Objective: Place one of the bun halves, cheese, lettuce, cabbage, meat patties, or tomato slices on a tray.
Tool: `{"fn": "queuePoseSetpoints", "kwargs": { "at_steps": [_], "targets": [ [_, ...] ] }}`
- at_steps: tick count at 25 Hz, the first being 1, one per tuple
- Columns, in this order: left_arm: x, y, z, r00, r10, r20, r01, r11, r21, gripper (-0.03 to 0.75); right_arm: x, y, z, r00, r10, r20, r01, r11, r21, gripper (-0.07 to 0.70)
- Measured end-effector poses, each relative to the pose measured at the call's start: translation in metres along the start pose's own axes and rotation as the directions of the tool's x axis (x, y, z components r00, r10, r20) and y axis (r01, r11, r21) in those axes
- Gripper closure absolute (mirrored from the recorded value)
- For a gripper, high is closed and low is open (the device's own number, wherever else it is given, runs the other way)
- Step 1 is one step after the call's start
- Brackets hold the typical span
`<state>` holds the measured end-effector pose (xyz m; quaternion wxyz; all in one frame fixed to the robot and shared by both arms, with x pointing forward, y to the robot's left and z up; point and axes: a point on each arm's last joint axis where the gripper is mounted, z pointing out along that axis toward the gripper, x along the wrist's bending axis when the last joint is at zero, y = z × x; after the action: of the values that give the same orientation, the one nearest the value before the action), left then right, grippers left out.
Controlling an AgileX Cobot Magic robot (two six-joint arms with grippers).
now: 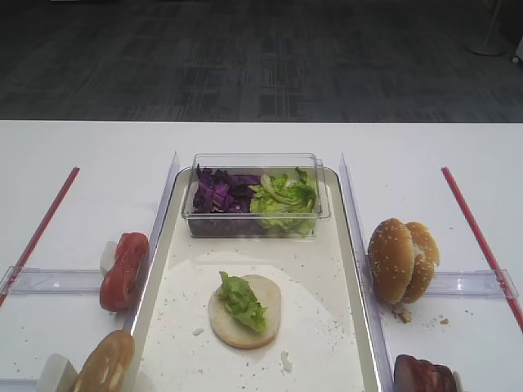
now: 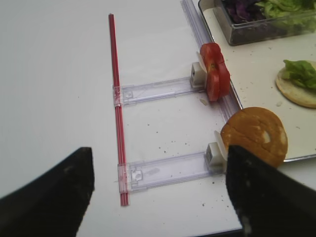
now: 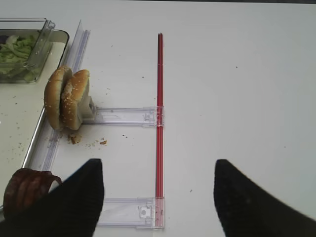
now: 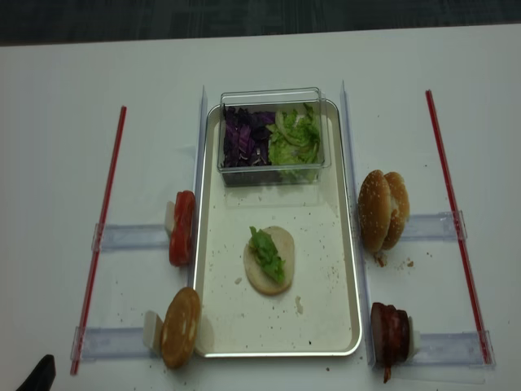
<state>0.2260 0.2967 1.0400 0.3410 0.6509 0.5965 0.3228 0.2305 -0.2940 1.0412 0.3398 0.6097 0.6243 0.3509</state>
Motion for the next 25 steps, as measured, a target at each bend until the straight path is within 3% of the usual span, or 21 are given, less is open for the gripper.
{"fn": "queuePoseSetpoints", "kwargs": {
  "at_steps": [25],
  "targets": [
    [0.0000,0.0000,0.0000,1.000,0.000,0.000,0.000,1.000,0.000,0.207,0.0000,0.0000,0.0000,1.000,0.004,0.000,-0.004,1.000,0.000,0.130]
  ]
}}
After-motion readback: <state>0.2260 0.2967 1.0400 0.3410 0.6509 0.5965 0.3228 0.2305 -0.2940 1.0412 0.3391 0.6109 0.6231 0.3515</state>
